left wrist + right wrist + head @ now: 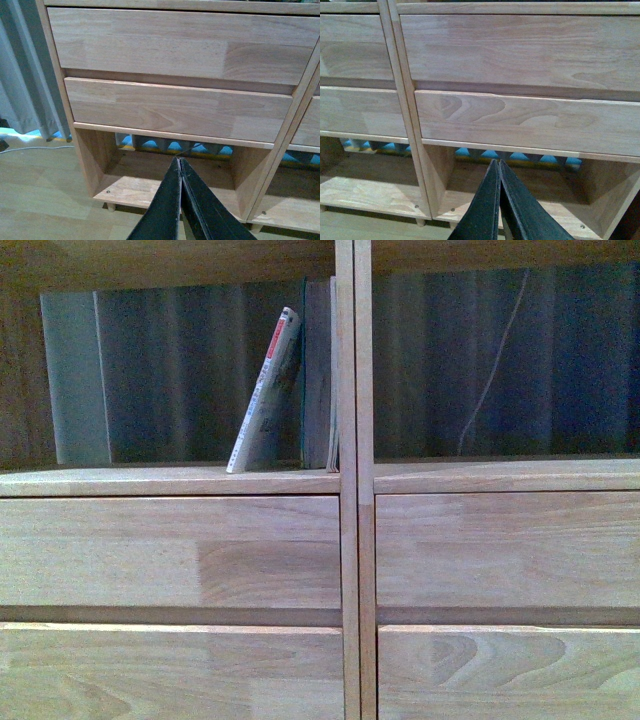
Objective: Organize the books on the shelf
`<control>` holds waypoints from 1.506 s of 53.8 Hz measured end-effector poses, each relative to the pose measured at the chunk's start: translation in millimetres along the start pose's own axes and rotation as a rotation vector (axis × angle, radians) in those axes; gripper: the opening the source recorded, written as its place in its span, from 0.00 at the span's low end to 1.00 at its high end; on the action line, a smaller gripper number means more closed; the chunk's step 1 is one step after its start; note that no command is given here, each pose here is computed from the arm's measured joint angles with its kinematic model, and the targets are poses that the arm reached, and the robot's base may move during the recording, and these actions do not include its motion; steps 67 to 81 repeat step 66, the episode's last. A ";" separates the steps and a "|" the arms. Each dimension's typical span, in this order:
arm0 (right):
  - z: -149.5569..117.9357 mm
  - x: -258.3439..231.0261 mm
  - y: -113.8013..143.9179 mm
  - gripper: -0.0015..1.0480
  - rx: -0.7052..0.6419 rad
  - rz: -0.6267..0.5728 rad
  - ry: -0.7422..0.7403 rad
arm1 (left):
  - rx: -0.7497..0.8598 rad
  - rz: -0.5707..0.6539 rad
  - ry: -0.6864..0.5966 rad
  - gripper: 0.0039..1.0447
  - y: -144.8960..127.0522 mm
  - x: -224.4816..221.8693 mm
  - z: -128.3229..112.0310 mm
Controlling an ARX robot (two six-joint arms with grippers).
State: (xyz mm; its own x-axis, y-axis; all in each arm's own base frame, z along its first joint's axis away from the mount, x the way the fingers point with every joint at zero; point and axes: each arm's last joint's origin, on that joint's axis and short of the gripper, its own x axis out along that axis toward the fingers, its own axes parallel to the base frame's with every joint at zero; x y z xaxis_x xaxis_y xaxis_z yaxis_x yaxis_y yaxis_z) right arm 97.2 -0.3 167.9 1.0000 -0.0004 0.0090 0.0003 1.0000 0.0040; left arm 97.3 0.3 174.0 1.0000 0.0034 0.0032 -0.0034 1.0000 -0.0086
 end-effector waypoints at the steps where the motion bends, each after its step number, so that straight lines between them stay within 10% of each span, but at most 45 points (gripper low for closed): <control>1: 0.0 0.0 0.0 0.03 0.000 0.000 0.000 | 0.000 0.000 0.000 0.02 0.0 0.0 -1.2; 20: 0.0 0.0 0.0 0.05 -0.001 0.000 0.000 | 0.000 0.000 0.002 0.03 0.1 0.0 -7.3; 49: 0.0 0.0 0.0 0.94 -0.001 0.000 0.000 | 0.001 0.000 0.002 0.94 0.1 0.0 -7.3; 81: 0.0 0.0 0.0 0.93 -0.001 0.000 0.000 | 0.003 0.000 0.002 0.93 0.1 0.0 -7.3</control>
